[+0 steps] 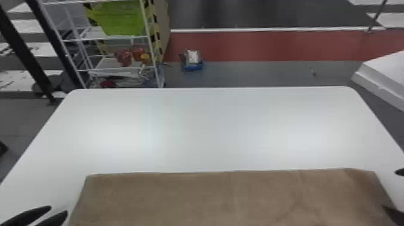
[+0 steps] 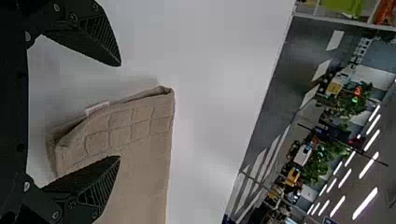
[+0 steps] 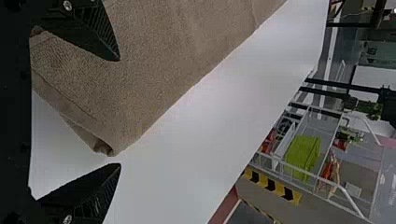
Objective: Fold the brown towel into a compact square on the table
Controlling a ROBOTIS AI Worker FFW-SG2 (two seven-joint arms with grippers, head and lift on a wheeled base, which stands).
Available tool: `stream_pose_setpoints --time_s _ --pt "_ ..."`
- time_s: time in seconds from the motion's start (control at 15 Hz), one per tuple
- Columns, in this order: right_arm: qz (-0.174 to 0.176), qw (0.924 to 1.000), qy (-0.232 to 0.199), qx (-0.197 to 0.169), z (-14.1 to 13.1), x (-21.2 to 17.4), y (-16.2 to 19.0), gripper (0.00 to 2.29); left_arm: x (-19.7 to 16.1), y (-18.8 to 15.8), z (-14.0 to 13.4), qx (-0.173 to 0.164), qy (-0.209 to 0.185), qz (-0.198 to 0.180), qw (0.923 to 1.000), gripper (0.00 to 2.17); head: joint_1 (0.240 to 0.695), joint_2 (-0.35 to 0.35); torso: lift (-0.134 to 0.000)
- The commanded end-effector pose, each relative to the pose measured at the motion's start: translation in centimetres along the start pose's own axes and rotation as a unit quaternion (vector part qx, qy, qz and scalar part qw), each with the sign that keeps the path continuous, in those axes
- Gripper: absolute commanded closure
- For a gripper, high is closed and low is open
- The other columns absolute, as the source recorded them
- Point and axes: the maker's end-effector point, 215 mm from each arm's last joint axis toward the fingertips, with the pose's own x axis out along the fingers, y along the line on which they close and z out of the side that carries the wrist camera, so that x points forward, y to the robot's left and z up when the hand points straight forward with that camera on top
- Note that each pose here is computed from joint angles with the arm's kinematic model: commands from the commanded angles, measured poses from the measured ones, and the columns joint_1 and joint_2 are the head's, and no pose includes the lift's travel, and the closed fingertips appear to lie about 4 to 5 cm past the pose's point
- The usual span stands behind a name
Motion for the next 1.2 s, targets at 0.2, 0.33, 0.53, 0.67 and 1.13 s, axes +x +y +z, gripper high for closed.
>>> stream_pose_setpoints --time_s 0.2,0.33,0.53,0.67,1.13 --pt "0.003 1.0 0.001 -0.002 -0.4 -0.2 0.4 0.07 1.3 -1.2 -1.8 -0.01 0.04 0.013 0.9991 0.2 0.695 0.005 -0.134" --pt "0.003 1.0 0.001 -0.003 -0.5 -0.3 0.5 0.07 2.0 -1.9 -2.9 -0.023 0.057 0.006 0.9981 0.2 0.695 -0.004 -0.134" --pt "0.002 1.0 0.0 -0.002 -0.5 -0.4 0.5 0.07 2.5 -2.1 -2.9 -0.015 0.064 0.01 0.9978 0.2 0.695 -0.032 -0.134" --pt "0.002 1.0 0.0 -0.001 -0.6 -0.4 0.5 0.07 2.6 -2.1 -3.1 -0.017 0.069 0.01 0.9974 0.2 0.695 -0.039 -0.134" --pt "0.002 1.0 -0.001 -0.002 -0.5 -0.4 0.4 0.07 3.5 -3.1 -3.8 -0.021 0.092 -0.008 0.9955 0.74 0.695 -0.058 -0.134"
